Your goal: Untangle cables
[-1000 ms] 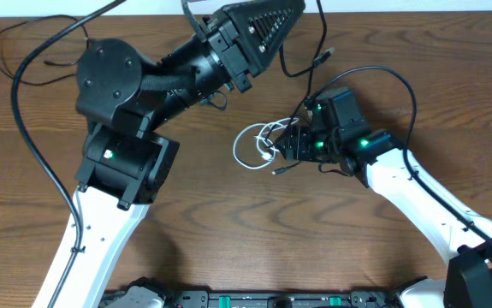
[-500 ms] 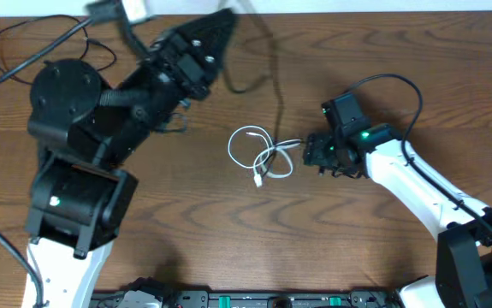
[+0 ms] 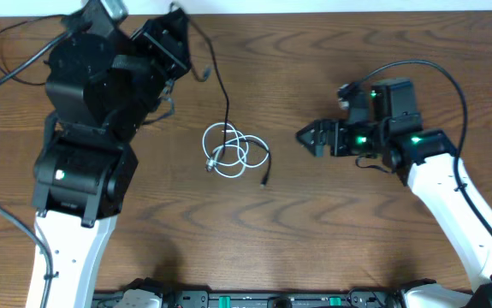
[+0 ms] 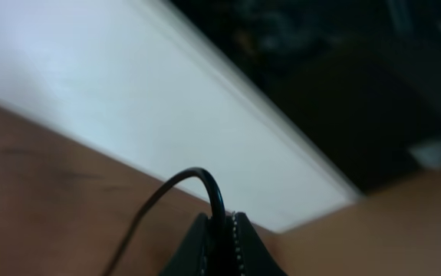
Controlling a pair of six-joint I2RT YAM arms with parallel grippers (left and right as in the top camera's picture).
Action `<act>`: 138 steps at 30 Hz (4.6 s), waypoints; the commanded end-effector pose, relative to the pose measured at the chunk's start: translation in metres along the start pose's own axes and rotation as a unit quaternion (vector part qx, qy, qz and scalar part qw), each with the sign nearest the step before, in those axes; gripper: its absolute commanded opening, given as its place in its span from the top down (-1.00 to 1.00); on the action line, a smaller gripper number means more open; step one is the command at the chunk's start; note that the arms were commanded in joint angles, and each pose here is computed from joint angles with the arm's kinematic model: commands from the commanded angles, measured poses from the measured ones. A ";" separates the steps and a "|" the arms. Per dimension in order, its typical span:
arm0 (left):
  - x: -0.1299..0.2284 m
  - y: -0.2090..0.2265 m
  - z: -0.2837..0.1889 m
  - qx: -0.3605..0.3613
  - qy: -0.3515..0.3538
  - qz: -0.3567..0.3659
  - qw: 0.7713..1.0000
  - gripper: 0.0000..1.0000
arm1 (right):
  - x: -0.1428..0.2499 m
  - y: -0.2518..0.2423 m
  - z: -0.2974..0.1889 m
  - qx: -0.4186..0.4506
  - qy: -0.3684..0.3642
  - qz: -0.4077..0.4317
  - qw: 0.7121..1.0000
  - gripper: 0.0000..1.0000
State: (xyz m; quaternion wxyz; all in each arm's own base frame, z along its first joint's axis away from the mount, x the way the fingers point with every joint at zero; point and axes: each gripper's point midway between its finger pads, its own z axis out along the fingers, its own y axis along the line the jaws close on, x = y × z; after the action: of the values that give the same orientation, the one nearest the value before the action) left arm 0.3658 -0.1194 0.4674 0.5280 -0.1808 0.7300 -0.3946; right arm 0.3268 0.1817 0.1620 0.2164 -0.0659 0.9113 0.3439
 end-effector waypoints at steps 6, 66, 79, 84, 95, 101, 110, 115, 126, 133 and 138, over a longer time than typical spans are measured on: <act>0.007 -0.053 -0.005 0.124 0.059 -0.114 0.984 0.85 | 0.015 0.118 0.024 -0.170 -0.005 -0.185 0.968 -0.99; 0.039 0.111 0.005 -0.291 -0.005 0.033 0.956 0.14 | -0.042 0.166 -0.009 -0.318 0.000 0.133 0.939 0.98; 0.141 0.053 0.009 -0.010 0.297 0.282 0.912 -0.03 | -0.047 0.164 -0.013 -0.318 0.051 0.298 0.899 0.97; 0.154 0.065 -0.003 -0.009 0.338 0.313 0.888 -0.04 | -0.053 0.157 -0.015 -0.313 0.052 0.340 0.885 0.97; 0.175 0.056 -0.019 0.062 0.385 0.345 0.854 -0.04 | -0.075 0.132 -0.023 -0.305 0.017 0.374 0.876 0.97; 0.186 0.056 -0.016 0.083 0.404 0.339 0.846 -0.04 | -0.071 0.139 -0.022 -0.311 0.028 0.375 0.873 0.97; 0.199 0.060 -0.002 0.093 0.417 0.348 0.835 -0.03 | -0.064 0.146 -0.023 -0.318 0.049 0.372 0.871 0.97; 0.198 0.059 0.000 0.094 0.413 0.349 0.836 0.31 | -0.064 0.147 -0.023 -0.318 0.051 0.371 0.871 0.97; 0.198 0.060 0.000 0.092 0.414 0.350 0.835 0.38 | -0.059 0.151 -0.024 -0.322 0.069 0.373 0.867 0.97; 0.199 0.060 0.000 0.091 0.415 0.349 0.835 0.78 | -0.057 0.155 -0.027 -0.329 0.080 0.369 0.866 0.97; 0.199 0.060 0.000 0.091 0.415 0.349 0.835 0.78 | -0.057 0.155 -0.027 -0.329 0.080 0.369 0.866 0.97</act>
State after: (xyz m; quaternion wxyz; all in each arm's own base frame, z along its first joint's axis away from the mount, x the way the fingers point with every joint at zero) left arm 0.3006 -0.2151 0.2948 0.2908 0.3115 0.8590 -0.2837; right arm 0.3332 0.2755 0.2949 -0.0181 0.1907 0.7181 0.6691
